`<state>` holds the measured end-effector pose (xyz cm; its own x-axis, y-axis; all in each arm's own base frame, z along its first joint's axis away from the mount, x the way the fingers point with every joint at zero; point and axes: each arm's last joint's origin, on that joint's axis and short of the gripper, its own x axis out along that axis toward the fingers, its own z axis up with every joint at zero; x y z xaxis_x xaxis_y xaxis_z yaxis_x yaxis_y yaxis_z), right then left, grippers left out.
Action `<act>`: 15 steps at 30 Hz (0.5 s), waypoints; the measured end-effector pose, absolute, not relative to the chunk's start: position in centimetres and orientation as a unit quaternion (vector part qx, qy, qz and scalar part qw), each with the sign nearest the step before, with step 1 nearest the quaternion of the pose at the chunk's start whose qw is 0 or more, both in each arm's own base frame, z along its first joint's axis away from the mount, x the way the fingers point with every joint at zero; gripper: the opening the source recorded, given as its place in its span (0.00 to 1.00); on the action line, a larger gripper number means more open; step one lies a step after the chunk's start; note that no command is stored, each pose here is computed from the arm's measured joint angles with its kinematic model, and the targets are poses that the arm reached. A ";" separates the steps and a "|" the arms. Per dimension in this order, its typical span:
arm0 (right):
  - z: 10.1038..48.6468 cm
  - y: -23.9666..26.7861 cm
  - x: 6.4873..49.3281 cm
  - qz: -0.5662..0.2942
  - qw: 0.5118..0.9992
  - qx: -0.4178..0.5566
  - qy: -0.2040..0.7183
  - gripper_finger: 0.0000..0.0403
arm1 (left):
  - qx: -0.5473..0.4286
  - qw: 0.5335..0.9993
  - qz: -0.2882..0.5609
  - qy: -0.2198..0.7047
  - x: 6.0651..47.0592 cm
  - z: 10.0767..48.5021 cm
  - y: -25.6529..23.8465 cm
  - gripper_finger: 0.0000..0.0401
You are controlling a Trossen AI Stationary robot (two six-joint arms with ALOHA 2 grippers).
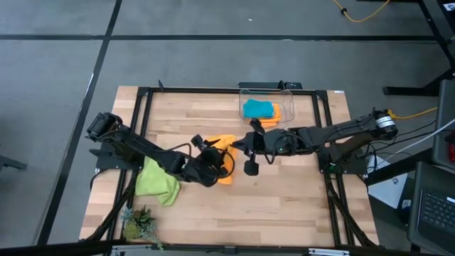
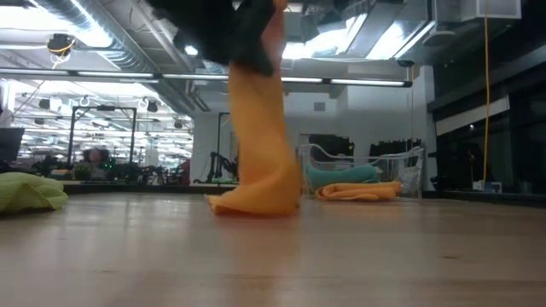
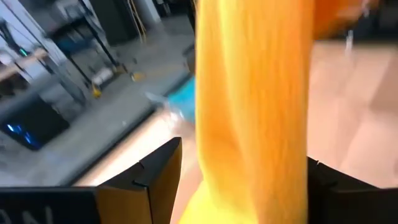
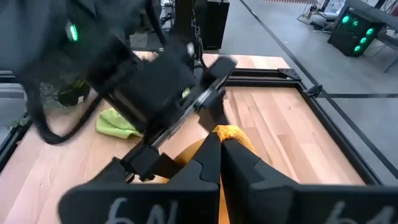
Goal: Fold microfiber towels
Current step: Fold the orange microfiber towel
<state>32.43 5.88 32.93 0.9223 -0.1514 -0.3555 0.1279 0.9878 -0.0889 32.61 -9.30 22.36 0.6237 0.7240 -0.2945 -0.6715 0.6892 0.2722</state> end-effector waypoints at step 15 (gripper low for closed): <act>33.0 5.8 31.9 -0.071 0.976 -0.048 0.199 0.01 | 0.045 0.849 0.337 0.405 28.6 19.3 -9.4 0.52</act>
